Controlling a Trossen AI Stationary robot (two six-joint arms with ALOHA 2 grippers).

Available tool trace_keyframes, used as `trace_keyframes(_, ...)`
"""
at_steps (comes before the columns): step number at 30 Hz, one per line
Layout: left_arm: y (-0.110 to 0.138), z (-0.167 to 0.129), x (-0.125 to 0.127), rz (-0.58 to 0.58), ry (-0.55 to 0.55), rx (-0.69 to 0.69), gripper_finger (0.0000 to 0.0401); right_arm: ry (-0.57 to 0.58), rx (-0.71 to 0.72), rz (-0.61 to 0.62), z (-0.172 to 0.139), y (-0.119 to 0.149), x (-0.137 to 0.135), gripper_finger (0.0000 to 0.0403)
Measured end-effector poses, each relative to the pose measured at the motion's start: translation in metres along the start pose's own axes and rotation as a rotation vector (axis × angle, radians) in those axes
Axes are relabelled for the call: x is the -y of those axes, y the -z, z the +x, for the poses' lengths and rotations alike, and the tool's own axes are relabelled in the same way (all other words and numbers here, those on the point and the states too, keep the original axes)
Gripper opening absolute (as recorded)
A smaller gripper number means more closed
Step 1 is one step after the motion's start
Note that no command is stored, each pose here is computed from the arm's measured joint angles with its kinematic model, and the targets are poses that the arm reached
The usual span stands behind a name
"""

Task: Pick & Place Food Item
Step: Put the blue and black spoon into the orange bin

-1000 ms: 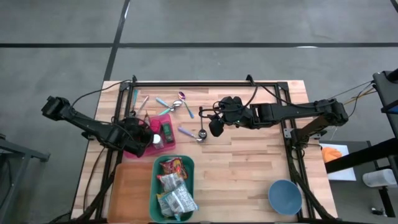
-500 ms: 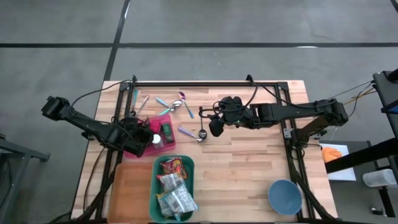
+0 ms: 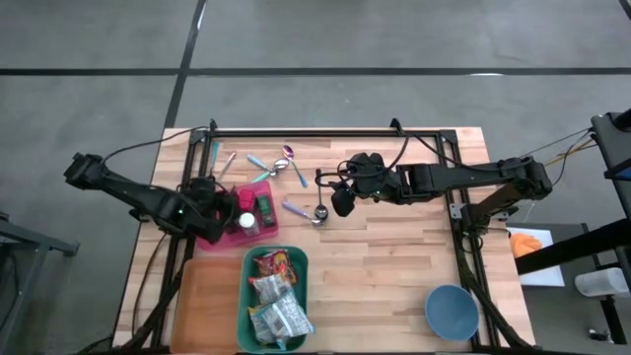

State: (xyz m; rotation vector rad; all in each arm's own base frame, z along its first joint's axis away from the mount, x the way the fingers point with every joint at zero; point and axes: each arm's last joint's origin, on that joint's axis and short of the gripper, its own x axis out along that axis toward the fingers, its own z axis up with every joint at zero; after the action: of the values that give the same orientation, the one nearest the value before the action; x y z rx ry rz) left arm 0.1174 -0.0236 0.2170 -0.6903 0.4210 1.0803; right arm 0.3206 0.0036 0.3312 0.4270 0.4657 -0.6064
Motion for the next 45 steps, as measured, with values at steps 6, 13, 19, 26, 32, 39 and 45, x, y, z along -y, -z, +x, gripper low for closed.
trace_keyframes(6, -0.02, -0.015, 0.008, 0.021, 0.073, 0.067, 0.0179, 0.0, 0.0, 0.0, 0.0, 0.0, 0.0, 0.0233)
trace_keyframes(13, -0.04, -0.033, 0.024, 0.161, 0.191, 0.143, 0.0179, 0.0, 0.0, 0.0, 0.0, 0.0, 0.0, 0.0233)
trace_keyframes(19, -0.054, -0.045, 0.031, 0.206, 0.287, 0.189, 0.0179, 0.0, 0.0, 0.0, 0.0, 0.0, 0.0, 0.0233)
trace_keyframes(26, -0.064, -0.055, 0.03, 0.296, 0.439, 0.224, 0.0179, 0.0, 0.0, 0.0, 0.0, 0.0, 0.0, 0.0233)
trace_keyframes(32, -0.073, -0.062, 0.023, 0.333, 0.515, 0.245, 0.0179, 0.0, 0.0, 0.0, 0.0, 0.0, 0.0, 0.0233)
trace_keyframes(39, -0.076, -0.057, 0.016, 0.311, 0.478, 0.226, 0.0179, 0.001, -0.001, -0.001, 0.0, 0.0, 0.0, 0.0233)
trace_keyframes(45, -0.079, -0.052, 0.018, 0.323, 0.48, 0.202, 0.0179, 0.001, -0.001, -0.001, 0.001, 0.0, 0.0, 0.0233)
